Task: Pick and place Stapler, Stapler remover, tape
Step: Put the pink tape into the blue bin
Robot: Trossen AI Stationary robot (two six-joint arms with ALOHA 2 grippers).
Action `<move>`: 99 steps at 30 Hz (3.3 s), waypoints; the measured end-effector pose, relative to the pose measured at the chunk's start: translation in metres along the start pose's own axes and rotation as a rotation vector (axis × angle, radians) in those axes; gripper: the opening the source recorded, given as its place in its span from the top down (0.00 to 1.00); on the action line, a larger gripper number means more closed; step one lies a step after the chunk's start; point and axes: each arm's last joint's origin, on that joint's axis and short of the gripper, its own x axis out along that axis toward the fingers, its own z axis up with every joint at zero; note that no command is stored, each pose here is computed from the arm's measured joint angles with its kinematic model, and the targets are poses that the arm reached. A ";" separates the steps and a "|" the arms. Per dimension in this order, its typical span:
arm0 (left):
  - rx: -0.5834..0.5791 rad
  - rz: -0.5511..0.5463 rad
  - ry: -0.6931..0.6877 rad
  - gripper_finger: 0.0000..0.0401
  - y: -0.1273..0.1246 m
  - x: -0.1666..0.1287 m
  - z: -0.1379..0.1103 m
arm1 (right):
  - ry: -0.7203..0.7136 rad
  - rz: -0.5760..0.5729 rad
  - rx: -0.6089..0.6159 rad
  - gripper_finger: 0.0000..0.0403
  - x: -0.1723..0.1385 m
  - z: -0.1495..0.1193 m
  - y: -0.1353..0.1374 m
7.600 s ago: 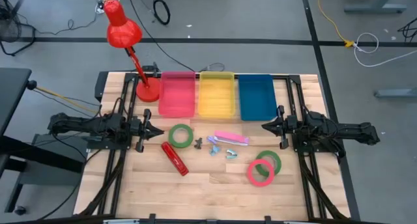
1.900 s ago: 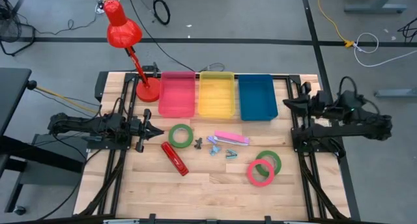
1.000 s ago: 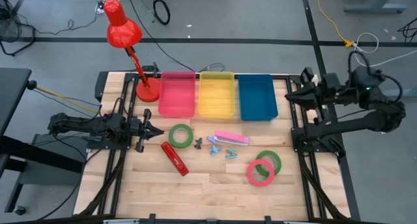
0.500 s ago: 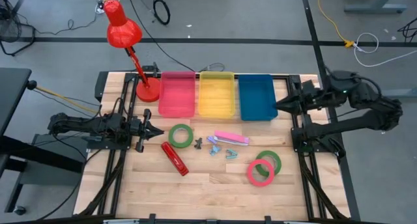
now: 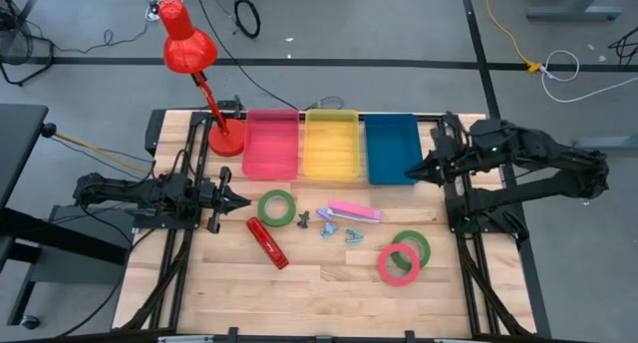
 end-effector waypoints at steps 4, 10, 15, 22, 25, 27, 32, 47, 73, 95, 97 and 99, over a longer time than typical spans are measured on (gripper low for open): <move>0.000 0.000 0.000 0.95 0.000 0.000 0.000 | 0.066 0.004 0.054 0.96 0.016 -0.017 0.000; 0.000 0.000 0.000 0.95 0.000 0.000 0.000 | 0.153 0.045 0.111 0.99 0.034 -0.039 0.007; 0.000 0.000 0.000 0.95 0.000 0.000 0.000 | 0.205 0.089 0.131 0.99 0.042 -0.052 0.016; 0.000 0.000 0.000 0.95 0.000 0.000 0.000 | 0.281 0.153 0.154 1.00 0.048 -0.067 0.029; 0.000 0.000 0.000 0.95 0.000 0.000 0.000 | 0.313 0.186 0.173 1.00 0.049 -0.070 0.036; 0.000 0.000 0.000 0.95 0.000 0.000 0.000 | 0.337 0.204 0.171 1.00 0.052 -0.072 0.042; 0.000 0.000 0.000 0.95 0.000 0.000 0.000 | 0.400 0.242 0.134 1.00 0.063 -0.077 0.055; 0.000 0.000 0.000 0.95 0.000 0.000 0.000 | 0.561 0.238 0.084 1.00 0.094 -0.093 0.072; 0.000 0.000 0.000 0.95 0.000 0.000 0.000 | 0.805 0.072 0.027 0.90 0.142 -0.124 0.073; 0.000 0.000 0.000 0.95 0.000 0.000 0.000 | 0.808 0.040 -0.002 0.38 0.147 -0.125 0.068; 0.000 0.000 0.000 0.95 0.000 0.000 0.000 | 0.808 0.037 -0.004 0.36 0.147 -0.125 0.068; 0.000 0.000 0.000 0.95 0.000 0.000 0.000 | 0.807 0.032 -0.006 0.35 0.147 -0.125 0.067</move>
